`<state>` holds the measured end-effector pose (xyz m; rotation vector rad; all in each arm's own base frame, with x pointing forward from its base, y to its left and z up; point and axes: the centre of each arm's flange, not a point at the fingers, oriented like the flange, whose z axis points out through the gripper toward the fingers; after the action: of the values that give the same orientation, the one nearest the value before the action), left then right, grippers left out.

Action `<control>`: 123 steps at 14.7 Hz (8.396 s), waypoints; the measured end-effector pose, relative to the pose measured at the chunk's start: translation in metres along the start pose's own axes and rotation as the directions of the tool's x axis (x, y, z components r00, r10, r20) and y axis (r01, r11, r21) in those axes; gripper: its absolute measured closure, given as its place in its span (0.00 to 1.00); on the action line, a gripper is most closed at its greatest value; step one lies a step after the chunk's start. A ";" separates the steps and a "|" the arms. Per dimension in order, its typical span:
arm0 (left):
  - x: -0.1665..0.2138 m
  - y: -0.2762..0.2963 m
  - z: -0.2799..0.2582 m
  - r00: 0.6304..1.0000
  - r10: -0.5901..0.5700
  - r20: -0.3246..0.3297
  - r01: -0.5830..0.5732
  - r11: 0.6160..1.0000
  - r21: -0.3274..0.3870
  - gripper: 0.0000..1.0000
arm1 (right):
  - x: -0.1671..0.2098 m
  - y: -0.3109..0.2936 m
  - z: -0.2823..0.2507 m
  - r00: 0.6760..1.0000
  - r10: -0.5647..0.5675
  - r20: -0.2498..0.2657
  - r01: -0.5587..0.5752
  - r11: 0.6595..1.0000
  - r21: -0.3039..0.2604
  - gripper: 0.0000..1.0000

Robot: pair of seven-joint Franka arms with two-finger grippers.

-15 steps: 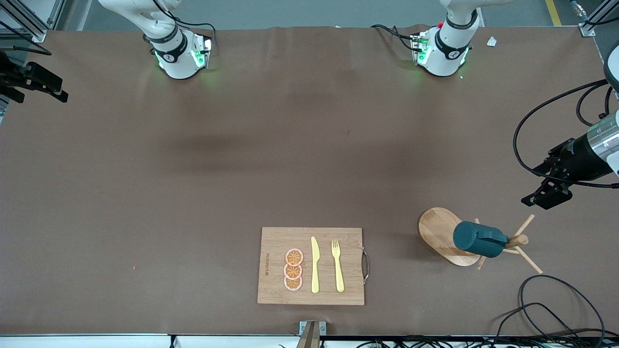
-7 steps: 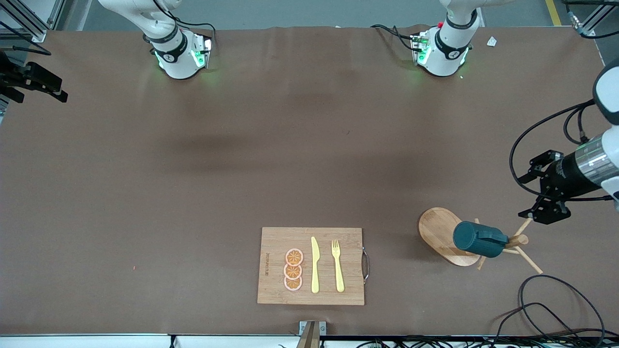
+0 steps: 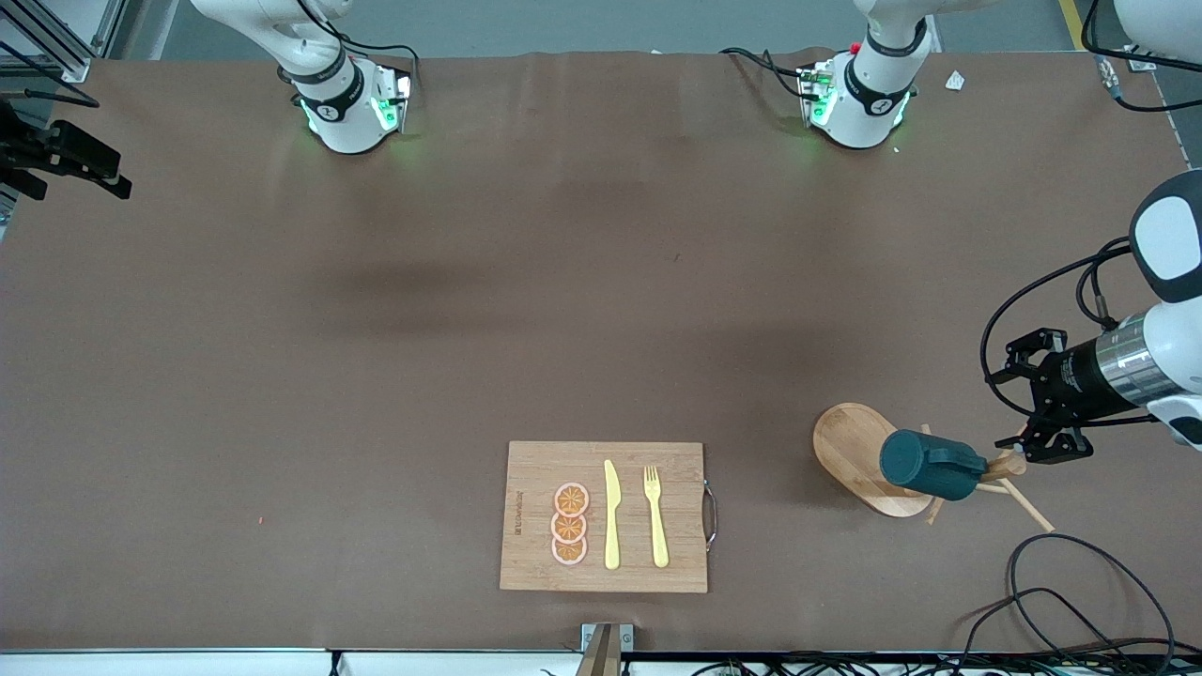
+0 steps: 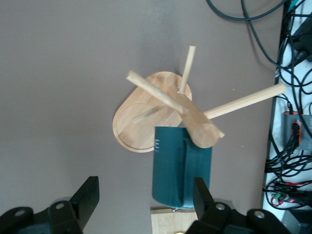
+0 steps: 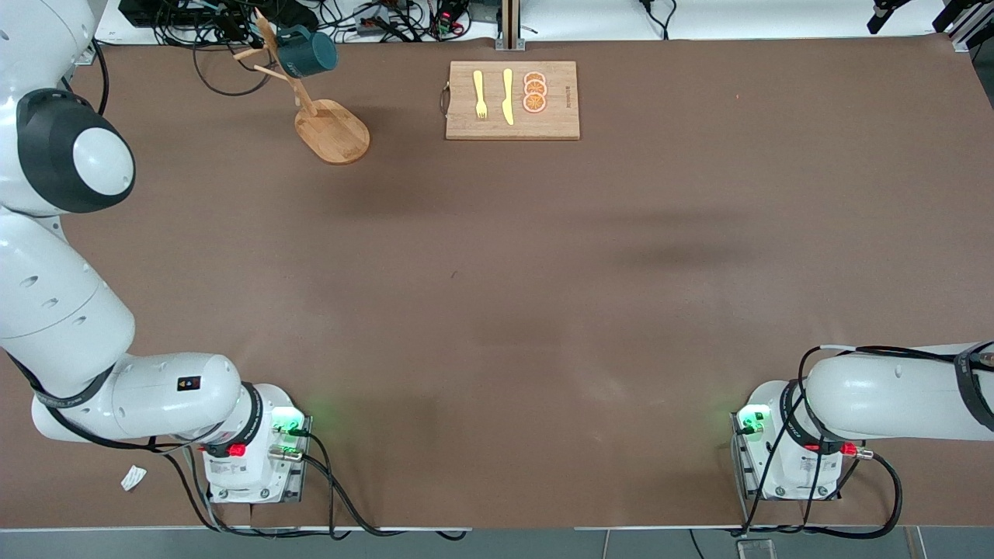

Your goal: Transfer cup from left to right arm and place

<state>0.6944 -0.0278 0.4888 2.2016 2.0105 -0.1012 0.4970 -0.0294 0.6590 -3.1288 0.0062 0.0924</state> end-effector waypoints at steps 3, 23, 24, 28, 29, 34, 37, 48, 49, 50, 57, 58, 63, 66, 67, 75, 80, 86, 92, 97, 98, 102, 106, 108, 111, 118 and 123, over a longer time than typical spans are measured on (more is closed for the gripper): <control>0.001 0.006 -0.002 1.000 0.000 0.001 0.000 1.000 -0.019 0.18 | 0.000 0.000 0.000 1.000 0.000 0.000 0.000 1.000 0.000 0.00; -0.009 0.027 0.058 1.000 0.021 0.018 -0.021 0.999 -0.039 0.58 | 0.000 0.000 0.000 1.000 0.000 0.000 0.000 1.000 0.000 0.00; -0.009 0.027 0.058 1.000 0.022 0.018 -0.021 0.999 -0.039 0.64 | 0.000 0.000 0.000 1.000 0.000 0.000 0.000 1.000 0.000 0.00; -0.009 0.027 0.058 1.000 0.023 0.018 -0.022 0.999 -0.038 0.77 | 0.000 0.000 0.000 1.000 0.000 0.000 0.000 1.000 0.000 0.00; -0.009 0.027 0.058 1.000 0.023 0.019 -0.022 0.999 -0.038 0.79 | 0.000 0.000 0.000 1.000 0.000 0.000 0.000 1.000 0.000 0.00; -0.017 0.028 0.056 0.999 0.030 0.035 -0.028 0.999 -0.043 0.79 | 0.000 0.000 0.000 1.000 0.000 0.000 0.000 1.000 0.000 0.00; -0.033 0.028 0.053 0.997 0.054 0.051 -0.051 0.998 -0.047 0.79 | 0.000 0.000 0.000 1.000 0.001 0.000 -0.001 1.000 0.000 0.00; -0.200 0.004 0.030 0.944 0.329 0.026 -0.326 0.943 -0.069 0.79 | 0.000 0.001 0.000 1.000 0.002 0.000 -0.002 1.000 0.000 0.00; -0.225 -0.004 0.033 0.927 0.376 -0.004 -0.375 0.925 -0.062 0.79 | 0.000 0.001 0.000 1.000 0.003 0.000 -0.003 1.000 0.000 0.00; -0.252 -0.012 0.038 0.905 0.424 -0.033 -0.425 0.904 -0.053 0.79 | 0.000 0.001 0.000 1.000 0.003 0.000 -0.003 1.000 0.000 0.00; -0.395 -0.076 0.092 0.731 0.624 -0.275 -0.640 0.767 0.038 0.79 | 0.000 0.002 0.000 1.000 0.003 0.000 -0.003 1.000 0.001 0.00; -0.415 -0.088 0.106 0.704 0.633 -0.323 -0.655 0.754 0.050 0.79 | 0.000 0.002 0.000 1.000 0.003 0.000 -0.003 1.000 0.001 0.00; -0.509 -0.170 0.204 0.519 0.657 -0.547 -0.728 0.675 0.121 0.79 | -0.001 0.002 -0.008 1.000 0.004 -0.018 -0.004 1.000 0.000 0.00; -0.540 -0.218 0.256 0.372 0.654 -0.659 -0.756 0.625 0.194 0.79 | -0.001 0.003 -0.009 1.000 0.006 -0.020 -0.006 1.000 0.000 0.00; -0.547 -0.234 0.269 0.329 0.650 -0.685 -0.758 0.614 0.220 0.79 | -0.001 0.003 -0.009 1.000 0.007 -0.020 -0.007 1.000 0.000 0.00; -0.574 -0.356 0.387 0.004 0.461 -0.887 -0.786 0.550 0.283 0.79 | 0.004 0.011 -0.001 1.000 0.022 -0.005 -0.022 1.000 0.001 0.00; -0.564 -0.382 0.437 -0.089 0.341 -0.936 -0.809 0.523 0.267 0.79 | 0.017 0.013 0.017 0.999 0.026 0.033 -0.026 1.000 0.001 0.00; -0.574 -0.399 0.438 0.017 0.259 -0.966 -0.833 0.538 0.130 0.74 | 0.058 0.024 0.085 0.987 0.044 0.152 -0.044 0.999 -0.004 0.00; -0.568 -0.421 0.456 0.018 0.253 -0.967 -0.842 0.526 0.122 0.54 | 0.074 0.029 0.101 0.985 0.050 0.166 -0.047 0.999 -0.023 0.00; -0.607 -0.452 0.413 0.116 0.290 -0.950 -0.837 0.543 0.063 0.04 | 0.078 0.016 0.113 0.986 0.029 0.165 -0.026 0.999 -0.018 0.00; -0.620 -0.458 0.392 0.159 0.302 -0.940 -0.831 0.555 0.038 0.00 | 0.081 0.011 0.122 0.986 0.032 0.164 -0.032 0.999 -0.005 0.00; -0.656 -0.484 0.311 0.313 0.366 -0.876 -0.789 0.613 -0.026 0.00 | 0.086 -0.023 0.159 0.983 0.086 0.164 -0.093 0.995 0.031 0.00; -0.662 -0.471 0.223 0.411 0.442 -0.797 -0.729 0.685 0.005 0.00 | 0.087 -0.092 0.206 0.982 0.134 0.131 -0.141 0.989 0.051 0.00; -0.656 -0.447 0.166 0.447 0.491 -0.748 -0.709 0.704 0.038 0.00 | 0.085 -0.117 0.228 0.983 0.143 0.117 -0.150 0.987 0.055 0.00; -0.626 -0.395 0.082 0.498 0.550 -0.670 -0.684 0.724 0.087 0.00 | 0.080 -0.158 0.250 0.988 0.107 0.115 -0.113 0.992 0.048 0.00; -0.497 -0.262 -0.048 0.533 0.689 -0.492 -0.688 0.691 0.222 0.00 | 0.045 -0.314 0.299 0.986 0.159 0.043 -0.161 0.986 0.041 0.00; -0.377 -0.186 -0.106 0.547 0.787 -0.284 -0.744 0.613 0.265 0.00 | 0.016 -0.400 0.357 0.993 0.114 -0.034 -0.111 0.991 0.076 0.00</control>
<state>0.4675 -0.3656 0.6394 3.1572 0.9369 0.3544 0.4935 0.3745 0.3067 -3.0539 0.1827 0.0329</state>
